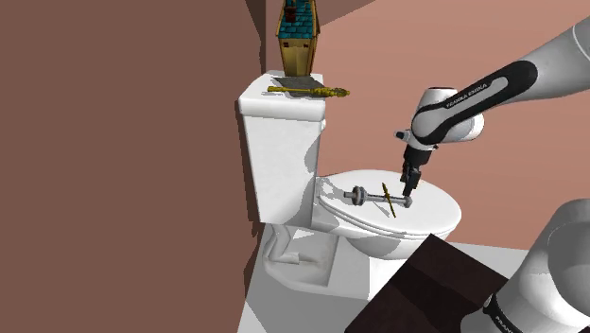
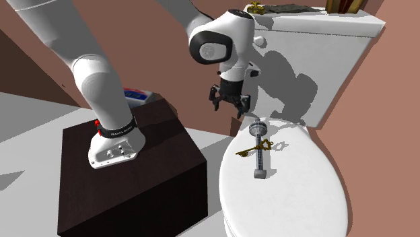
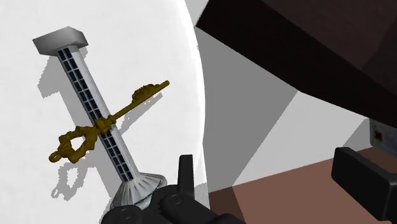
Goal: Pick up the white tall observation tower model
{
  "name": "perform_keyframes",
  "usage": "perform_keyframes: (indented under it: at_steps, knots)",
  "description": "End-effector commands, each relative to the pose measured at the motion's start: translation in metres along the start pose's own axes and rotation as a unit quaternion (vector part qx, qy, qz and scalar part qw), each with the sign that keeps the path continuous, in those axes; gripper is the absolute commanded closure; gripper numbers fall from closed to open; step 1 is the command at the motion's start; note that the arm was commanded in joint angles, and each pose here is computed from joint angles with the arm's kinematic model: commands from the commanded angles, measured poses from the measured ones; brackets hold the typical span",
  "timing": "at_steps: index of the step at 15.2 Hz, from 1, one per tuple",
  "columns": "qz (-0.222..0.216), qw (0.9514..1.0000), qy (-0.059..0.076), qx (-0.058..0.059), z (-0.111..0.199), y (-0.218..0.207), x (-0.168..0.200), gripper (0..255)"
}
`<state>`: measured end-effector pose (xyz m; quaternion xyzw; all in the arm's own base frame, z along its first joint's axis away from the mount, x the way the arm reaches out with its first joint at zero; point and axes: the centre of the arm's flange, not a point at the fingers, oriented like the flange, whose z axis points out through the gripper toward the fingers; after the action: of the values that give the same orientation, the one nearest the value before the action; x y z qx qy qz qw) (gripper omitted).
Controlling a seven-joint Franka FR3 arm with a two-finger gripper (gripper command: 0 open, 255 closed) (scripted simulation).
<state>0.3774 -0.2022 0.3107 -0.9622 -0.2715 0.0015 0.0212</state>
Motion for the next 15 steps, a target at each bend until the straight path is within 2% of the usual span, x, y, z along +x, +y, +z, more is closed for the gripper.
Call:
perform_keyframes:
  at_steps: [1,6,13,15]
  knots:
    - [-0.025,0.9997,0.004,-0.007,0.016,0.023,0.003,0]
    - [-0.081,0.9965,0.014,-0.016,0.058,0.068,0.016,0]
    - [-0.16,0.9863,0.028,-0.03,0.116,0.129,0.045,0]
    - [-0.166,0.9851,0.029,-0.032,0.126,0.134,0.048,0]
